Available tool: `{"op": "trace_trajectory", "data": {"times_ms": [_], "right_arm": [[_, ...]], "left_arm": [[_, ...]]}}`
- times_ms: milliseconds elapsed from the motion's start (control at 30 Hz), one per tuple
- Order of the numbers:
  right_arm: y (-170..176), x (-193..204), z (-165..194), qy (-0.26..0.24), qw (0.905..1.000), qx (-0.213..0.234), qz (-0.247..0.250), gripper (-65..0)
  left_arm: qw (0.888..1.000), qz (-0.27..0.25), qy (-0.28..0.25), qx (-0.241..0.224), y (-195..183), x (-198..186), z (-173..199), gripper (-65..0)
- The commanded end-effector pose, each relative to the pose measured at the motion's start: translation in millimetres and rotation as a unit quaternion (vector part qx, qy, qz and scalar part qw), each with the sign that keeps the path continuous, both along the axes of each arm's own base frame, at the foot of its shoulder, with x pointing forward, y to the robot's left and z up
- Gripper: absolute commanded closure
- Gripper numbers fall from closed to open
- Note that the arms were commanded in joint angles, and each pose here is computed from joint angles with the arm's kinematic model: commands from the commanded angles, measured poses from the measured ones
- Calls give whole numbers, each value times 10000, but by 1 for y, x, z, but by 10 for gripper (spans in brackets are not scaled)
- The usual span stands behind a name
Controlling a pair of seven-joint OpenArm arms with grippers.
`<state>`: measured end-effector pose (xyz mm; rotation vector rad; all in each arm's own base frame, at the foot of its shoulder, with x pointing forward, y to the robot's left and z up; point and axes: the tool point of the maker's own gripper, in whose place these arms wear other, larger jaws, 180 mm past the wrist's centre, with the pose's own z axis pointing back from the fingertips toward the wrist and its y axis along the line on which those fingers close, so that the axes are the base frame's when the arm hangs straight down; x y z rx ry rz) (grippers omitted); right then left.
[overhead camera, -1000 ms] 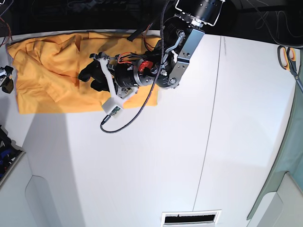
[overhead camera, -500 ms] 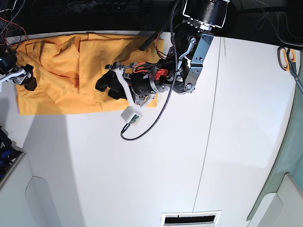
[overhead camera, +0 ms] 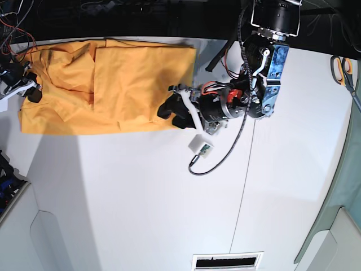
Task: Layout the t-shirt on the table in an organized manner, then fold the t-shirt properly
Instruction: 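Carry the hem end with the left gripper over toward the collar end, then fold the collar end with the right gripper onto the folded stack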
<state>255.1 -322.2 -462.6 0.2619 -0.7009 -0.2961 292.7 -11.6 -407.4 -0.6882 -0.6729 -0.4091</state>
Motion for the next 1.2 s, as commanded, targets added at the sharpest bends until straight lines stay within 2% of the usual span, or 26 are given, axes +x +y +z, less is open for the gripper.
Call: {"op": "trace_trajectory", "data": {"times_ms": [0, 133, 200, 300, 433, 500, 600, 700, 833, 1067, 1100, 1167], "right_arm": [[-19, 15, 21, -283, 9993, -222, -27, 0], [-27, 26, 41, -427, 9979, -466, 115, 0], [-22, 31, 52, -461, 9970, -548, 297, 0], [-4, 42, 74, -656, 9953, -486, 519, 0], [30, 51, 98, -860, 9916, -340, 899, 0], [49, 53, 108, -981, 9893, -220, 1059, 0], [80, 58, 121, -1264, 9835, -111, 1286, 0], [120, 54, 120, -1297, 9767, 1, 1708, 0], [174, 35, 105, -1095, 9644, 78, 2405, 0], [242, 2, 80, -827, 9416, -23, 3263, 0], [250, -1, 77, -799, 9378, -39, 3379, -9], [264, -3, 75, -821, 9307, -99, 3563, -204]], "left_arm": [[9997, 159, -178, -87, 11, 10, 10, -356], [9967, 781, 179, 146, 59, -3, -13, -356], [9955, 846, 407, 148, 63, -22, -26, -356], [9944, 796, 693, -111, 46, -50, -36, -356], [9947, 540, 820, -302, 7, -75, -43, -356], [9945, 408, 905, -340, -12, -82, -46, -356], [9917, 552, 1114, -338, -26, -82, -56, -356], [9896, 556, 1285, -315, -32, -81, -68, -356], [9869, 549, 1496, -247, -30, -81, -82, -356], [9865, 557, 1525, -221, -29, -73, -86, -356], [9865, 556, 1523, -220, -29, -73, -86, -356], [9865, 559, 1523, -233, -29, -73, -86, -356]]}}
